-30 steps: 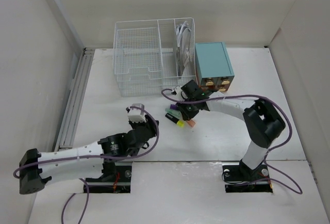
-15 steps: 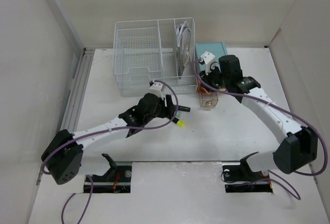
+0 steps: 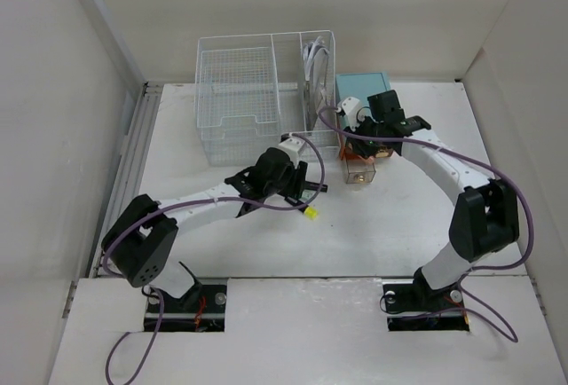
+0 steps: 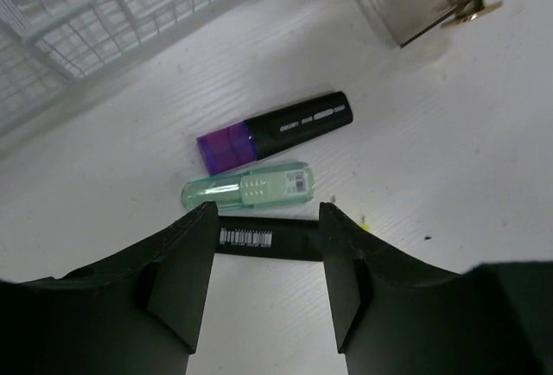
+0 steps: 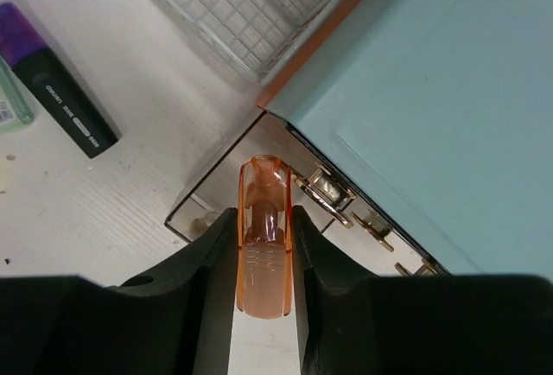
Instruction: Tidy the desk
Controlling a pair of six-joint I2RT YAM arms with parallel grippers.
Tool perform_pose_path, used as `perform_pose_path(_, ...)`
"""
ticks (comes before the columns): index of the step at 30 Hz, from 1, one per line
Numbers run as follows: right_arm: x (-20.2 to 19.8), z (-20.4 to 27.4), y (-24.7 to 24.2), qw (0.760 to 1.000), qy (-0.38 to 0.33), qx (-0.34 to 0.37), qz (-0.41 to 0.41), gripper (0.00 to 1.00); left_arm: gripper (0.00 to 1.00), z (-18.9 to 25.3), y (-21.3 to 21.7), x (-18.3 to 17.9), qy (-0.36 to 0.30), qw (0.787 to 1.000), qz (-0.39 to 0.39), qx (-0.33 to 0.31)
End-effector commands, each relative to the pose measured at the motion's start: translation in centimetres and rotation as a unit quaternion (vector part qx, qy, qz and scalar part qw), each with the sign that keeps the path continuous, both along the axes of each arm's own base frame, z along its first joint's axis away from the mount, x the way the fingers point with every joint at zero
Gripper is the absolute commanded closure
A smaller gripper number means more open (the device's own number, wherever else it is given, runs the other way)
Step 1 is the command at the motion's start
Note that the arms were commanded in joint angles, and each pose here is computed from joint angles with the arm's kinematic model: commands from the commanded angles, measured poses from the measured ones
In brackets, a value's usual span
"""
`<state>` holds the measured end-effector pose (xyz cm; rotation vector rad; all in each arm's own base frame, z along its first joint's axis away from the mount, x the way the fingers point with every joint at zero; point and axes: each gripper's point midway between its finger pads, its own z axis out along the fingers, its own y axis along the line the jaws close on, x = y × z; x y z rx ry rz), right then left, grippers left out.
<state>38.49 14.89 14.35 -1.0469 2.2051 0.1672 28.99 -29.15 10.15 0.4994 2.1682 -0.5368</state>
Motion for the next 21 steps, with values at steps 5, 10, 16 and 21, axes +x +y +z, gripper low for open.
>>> perform_pose_path(5,1.1,0.9,-1.3,0.999,-0.015,-0.025,-0.023,0.75,0.43,0.3,-0.4,-0.1,-0.008,0.999,-0.025,0.039)
perform_pose_path(10,0.9,0.2,-1.4,1.0,-0.003,-0.02,-0.02,0.52,0.36,-0.4,-0.6,0.1,-0.005,0.996,-0.031,0.087)
perform_pose_path(16,0.7,0.1,-1.5,1.0,0.003,-0.015,-0.019,0.52,0.43,-0.7,-1.2,0.4,-0.006,0.993,-0.045,0.109)
perform_pose_path(21,-0.6,3.2,-0.7,0.998,-0.001,0.06,0.019,0.52,0.52,-1.3,-0.5,0.8,-0.008,0.991,-0.033,0.133)
